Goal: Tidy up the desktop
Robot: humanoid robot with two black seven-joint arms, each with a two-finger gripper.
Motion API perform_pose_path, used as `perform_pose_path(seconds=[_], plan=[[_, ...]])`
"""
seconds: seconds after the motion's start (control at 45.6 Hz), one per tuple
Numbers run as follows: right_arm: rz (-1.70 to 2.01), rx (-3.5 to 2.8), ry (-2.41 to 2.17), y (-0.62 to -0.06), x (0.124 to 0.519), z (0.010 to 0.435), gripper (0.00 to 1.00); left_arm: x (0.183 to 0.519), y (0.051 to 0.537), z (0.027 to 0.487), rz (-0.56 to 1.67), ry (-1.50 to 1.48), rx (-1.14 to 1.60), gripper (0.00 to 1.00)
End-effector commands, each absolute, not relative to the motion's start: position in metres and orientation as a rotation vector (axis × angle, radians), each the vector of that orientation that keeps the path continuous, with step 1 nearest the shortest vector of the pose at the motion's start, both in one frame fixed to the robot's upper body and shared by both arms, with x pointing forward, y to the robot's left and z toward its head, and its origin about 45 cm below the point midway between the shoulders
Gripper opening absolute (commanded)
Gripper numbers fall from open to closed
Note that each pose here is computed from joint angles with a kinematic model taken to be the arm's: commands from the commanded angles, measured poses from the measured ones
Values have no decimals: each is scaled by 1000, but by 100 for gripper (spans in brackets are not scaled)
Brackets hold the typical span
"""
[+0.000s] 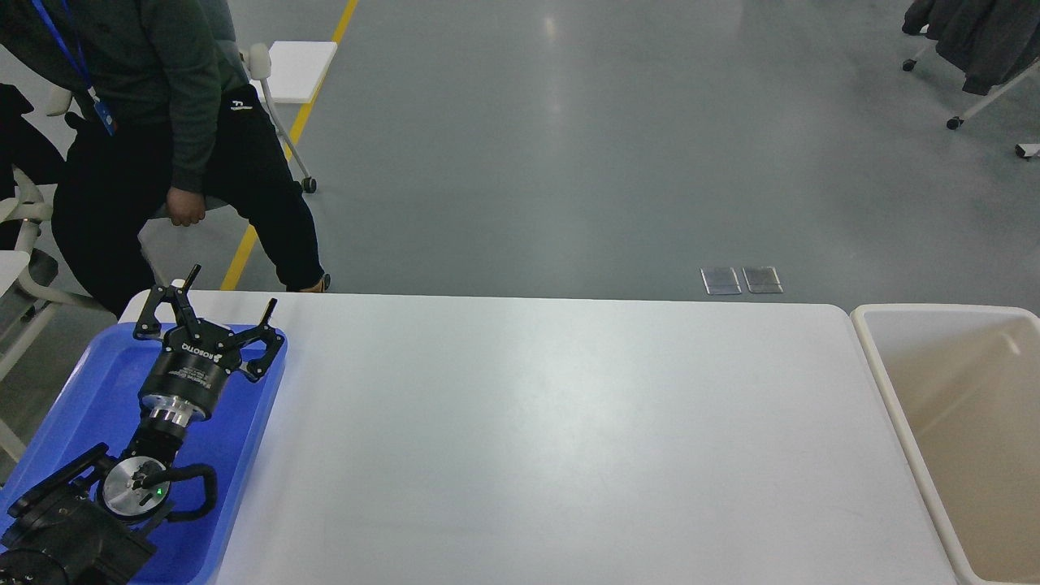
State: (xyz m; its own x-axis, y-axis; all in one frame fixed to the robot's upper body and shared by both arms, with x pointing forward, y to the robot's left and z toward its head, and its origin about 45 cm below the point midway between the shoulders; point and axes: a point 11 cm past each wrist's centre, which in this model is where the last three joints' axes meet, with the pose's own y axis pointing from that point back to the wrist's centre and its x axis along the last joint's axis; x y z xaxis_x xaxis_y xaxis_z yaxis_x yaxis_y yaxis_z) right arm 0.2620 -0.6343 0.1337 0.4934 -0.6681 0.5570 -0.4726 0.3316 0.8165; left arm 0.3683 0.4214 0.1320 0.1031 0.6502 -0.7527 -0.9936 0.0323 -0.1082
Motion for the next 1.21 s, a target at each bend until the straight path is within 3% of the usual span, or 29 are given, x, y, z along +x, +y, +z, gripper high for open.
perform_pose_path(seconds=[0.0,0.11,0.241,0.285,0.416,0.46,1.052,1.183], plan=[[-197,1315,-1139,-628,255,119,0,368,421,132,1388,597,-732,99],[-194,1316,-1139,-626,256,117,2,368,421,132,1386,597,-733,99],[-182,1302,-1143,-628,254,116,21,369,421,132,1387,596,-733,99],[-170,1294,-1149,-629,254,116,34,368,421,132,1388,597,-732,99],[-94,1247,-1184,-633,261,121,89,369,421,132,1387,596,-733,99],[-66,1237,-1194,-630,265,120,99,368,421,132,1386,597,-733,99],[-29,1246,-1217,-623,277,121,100,368,421,132,1388,597,-732,99],[9,1291,-1338,-616,310,145,100,368,421,132,1388,597,-732,99]])
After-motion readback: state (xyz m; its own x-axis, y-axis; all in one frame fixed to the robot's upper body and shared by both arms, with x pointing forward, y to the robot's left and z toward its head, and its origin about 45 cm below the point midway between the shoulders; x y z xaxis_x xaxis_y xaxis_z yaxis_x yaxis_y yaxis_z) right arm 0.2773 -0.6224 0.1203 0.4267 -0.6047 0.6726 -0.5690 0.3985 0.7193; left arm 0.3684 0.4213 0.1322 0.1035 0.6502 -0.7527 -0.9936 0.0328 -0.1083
